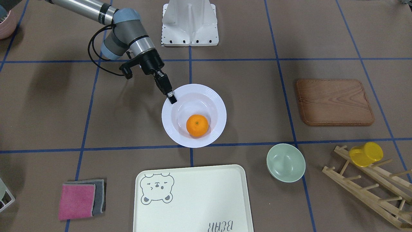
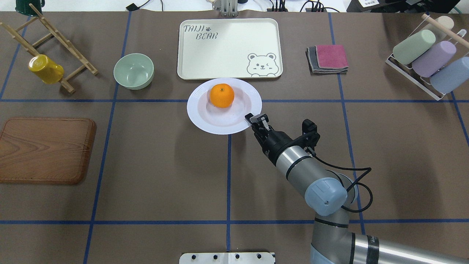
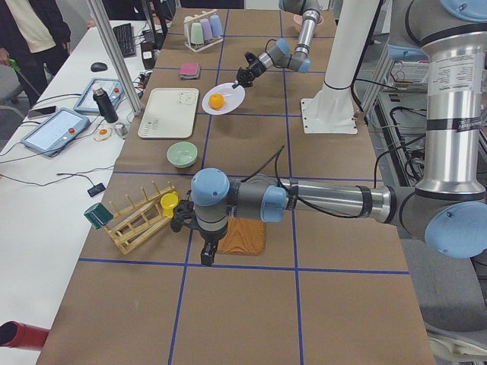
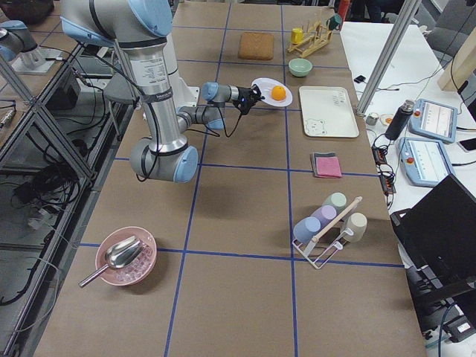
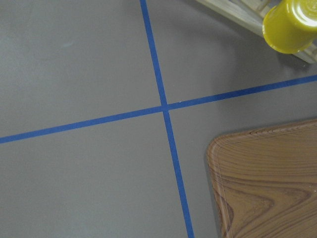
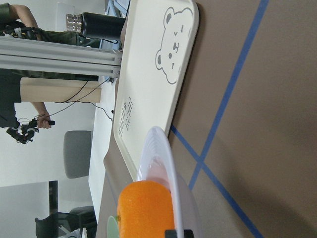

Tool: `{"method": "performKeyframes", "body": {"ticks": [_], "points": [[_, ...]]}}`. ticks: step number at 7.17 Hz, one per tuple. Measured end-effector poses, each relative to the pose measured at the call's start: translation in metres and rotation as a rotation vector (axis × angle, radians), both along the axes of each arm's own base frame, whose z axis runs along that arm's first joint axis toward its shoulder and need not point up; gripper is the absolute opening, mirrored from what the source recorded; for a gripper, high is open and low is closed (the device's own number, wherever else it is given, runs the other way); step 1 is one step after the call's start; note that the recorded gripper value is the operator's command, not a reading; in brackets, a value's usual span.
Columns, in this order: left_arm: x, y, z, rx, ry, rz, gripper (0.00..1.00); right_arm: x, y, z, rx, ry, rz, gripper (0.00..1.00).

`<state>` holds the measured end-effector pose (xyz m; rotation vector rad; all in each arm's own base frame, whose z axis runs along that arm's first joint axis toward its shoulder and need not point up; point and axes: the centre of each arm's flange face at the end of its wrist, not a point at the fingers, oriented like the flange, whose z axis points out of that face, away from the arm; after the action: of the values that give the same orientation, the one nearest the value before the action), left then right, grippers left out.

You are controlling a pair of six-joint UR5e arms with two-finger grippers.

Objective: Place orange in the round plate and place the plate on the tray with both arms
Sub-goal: 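Slide the plate with the orange farther away onto the bear tray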

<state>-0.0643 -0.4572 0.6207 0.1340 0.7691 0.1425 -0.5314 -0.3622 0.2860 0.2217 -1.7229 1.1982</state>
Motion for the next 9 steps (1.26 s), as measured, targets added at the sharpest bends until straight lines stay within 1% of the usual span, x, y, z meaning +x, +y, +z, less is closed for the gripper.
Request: {"method": "performKeyframes", "body": {"ticks": [1,2,3,6,7,8,9], "points": [[0.000,0.008,0.000,-0.002,0.000,-0.001,0.98,0.005,-0.020,-0.006,0.002,-0.013,0.037,0.00],[-0.001,0.011,0.000,-0.001,0.000,-0.002,0.98,-0.001,-0.048,-0.008,-0.006,-0.003,0.075,0.00],[-0.001,0.012,-0.001,-0.001,0.000,-0.002,0.98,-0.016,-0.084,-0.007,-0.037,0.014,0.112,0.00],[-0.001,0.012,-0.004,0.005,0.000,-0.003,0.98,-0.058,-0.209,-0.030,-0.210,0.062,0.210,0.00],[-0.001,0.012,-0.004,0.006,0.000,-0.003,0.98,-0.070,-0.240,-0.033,-0.256,0.080,0.239,0.00],[-0.001,0.011,-0.005,0.008,-0.001,-0.004,0.98,-0.076,-0.254,-0.033,-0.278,0.095,0.250,0.23],[-0.001,0.010,-0.006,0.011,-0.001,-0.004,0.98,-0.079,-0.258,-0.031,-0.285,0.109,0.250,0.77]]}}
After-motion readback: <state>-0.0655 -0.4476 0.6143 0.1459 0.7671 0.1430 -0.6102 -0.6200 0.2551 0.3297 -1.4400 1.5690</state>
